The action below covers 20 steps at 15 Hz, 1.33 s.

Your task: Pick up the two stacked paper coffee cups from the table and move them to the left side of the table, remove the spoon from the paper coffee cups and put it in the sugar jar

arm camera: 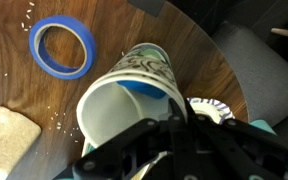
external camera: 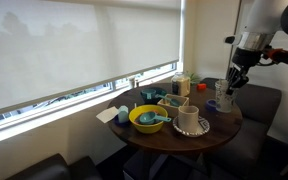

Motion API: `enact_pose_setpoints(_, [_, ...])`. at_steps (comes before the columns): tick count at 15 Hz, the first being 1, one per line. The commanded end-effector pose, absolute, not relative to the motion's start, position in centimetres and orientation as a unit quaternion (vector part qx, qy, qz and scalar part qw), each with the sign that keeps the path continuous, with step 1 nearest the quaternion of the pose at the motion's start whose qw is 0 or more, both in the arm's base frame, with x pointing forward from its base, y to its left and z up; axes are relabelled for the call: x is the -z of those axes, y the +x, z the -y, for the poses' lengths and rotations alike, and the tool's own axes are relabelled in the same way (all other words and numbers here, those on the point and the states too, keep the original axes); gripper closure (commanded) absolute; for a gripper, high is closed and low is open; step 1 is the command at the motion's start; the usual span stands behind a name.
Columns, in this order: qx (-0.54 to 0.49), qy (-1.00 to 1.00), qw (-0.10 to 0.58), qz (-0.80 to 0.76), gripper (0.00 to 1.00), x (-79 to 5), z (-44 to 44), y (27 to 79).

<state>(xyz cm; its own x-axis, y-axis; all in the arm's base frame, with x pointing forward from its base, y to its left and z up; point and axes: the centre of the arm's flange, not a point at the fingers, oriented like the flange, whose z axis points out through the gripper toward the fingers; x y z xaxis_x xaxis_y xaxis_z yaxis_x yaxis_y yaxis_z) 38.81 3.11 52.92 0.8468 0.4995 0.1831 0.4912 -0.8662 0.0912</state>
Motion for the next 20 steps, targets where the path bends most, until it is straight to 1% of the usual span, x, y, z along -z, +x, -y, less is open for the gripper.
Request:
enact_pose_setpoints(1, [-0.105,0.972,0.033,-0.21,0.99,-51.5,-4.0,36.1])
enact_pose_setpoints(7, [-0.123,0.976,0.049,-0.175,0.99,-49.9,-3.5,37.2])
enact_pose_setpoints(12, [-0.146,0.971,0.049,-0.185,0.99,-49.9,-3.5,38.9])
enact_pose_setpoints(13, [-0.146,0.97,0.048,-0.187,0.97,-49.8,-3.4,39.1])
enact_pose_setpoints(14, [-0.147,0.97,0.047,-0.188,0.71,-49.7,-3.4,39.3])
enact_pose_setpoints(15, [-0.147,0.97,0.046,-0.188,0.69,-49.5,-3.3,39.5])
enact_pose_setpoints(16, [-0.149,0.97,0.046,-0.189,0.64,-49.5,-3.3,39.6])
enact_pose_setpoints(20, [-0.156,0.968,0.049,-0.189,0.35,-49.8,-3.1,39.8])
